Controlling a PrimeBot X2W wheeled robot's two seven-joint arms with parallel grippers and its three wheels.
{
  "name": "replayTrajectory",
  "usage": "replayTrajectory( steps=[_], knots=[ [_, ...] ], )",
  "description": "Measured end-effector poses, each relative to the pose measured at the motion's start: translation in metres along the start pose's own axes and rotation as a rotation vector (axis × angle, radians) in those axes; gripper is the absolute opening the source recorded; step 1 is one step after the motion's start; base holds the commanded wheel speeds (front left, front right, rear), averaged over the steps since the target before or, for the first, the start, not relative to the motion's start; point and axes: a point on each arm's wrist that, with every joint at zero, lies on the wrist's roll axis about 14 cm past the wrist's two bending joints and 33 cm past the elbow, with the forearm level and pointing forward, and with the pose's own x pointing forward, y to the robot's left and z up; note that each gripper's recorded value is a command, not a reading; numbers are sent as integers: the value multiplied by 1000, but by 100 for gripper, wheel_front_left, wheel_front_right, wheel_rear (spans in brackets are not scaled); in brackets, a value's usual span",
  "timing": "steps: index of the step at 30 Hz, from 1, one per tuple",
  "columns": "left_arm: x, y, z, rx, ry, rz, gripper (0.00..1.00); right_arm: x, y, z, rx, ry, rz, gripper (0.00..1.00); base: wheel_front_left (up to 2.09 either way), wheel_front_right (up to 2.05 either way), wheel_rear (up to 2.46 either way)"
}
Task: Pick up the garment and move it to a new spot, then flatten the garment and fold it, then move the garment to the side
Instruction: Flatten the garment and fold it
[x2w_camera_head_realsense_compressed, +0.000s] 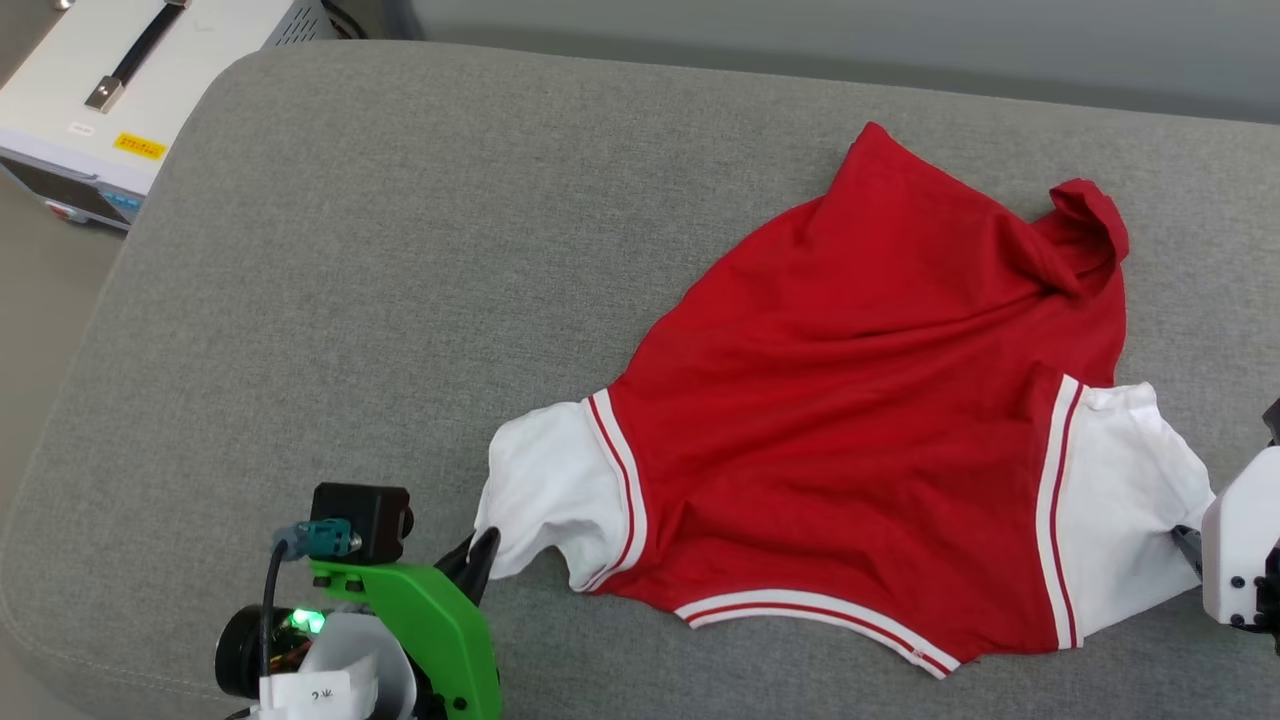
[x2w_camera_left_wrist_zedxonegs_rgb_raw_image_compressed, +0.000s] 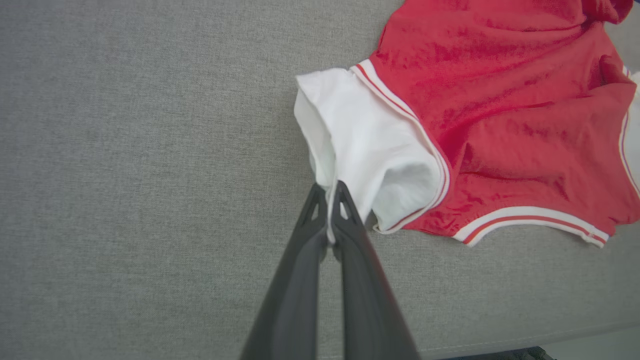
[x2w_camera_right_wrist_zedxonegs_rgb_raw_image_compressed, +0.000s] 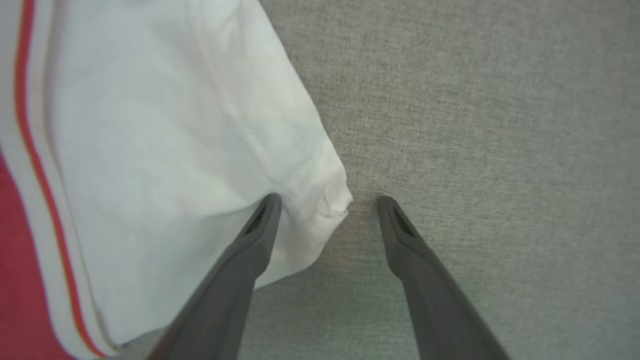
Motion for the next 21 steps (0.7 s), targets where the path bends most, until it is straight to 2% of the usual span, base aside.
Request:
replayTrajectory(
  steps=[5, 6, 7, 15, 21],
  knots=[
    [4, 6, -7, -9, 27, 16, 0, 15, 6, -9, -26, 57, 24, 100, 0, 0, 0],
    [4, 6, -9, -13, 31, 17, 0, 16, 7, -11, -28, 67, 30, 75, 0, 0, 0],
    [4, 6, -10, -14, 33, 16, 0, 17, 8, -12, -29, 67, 34, 0, 0, 0, 0],
    [1, 6, -7, -17, 11, 16, 0, 9, 12, -5, 1, -15, 64, 0, 0, 0, 0],
    [-8, 6, 11, -2, -60, 6, 0, -21, 0, 18, 57, -157, 60, 0, 0, 0, 0]
  ],
)
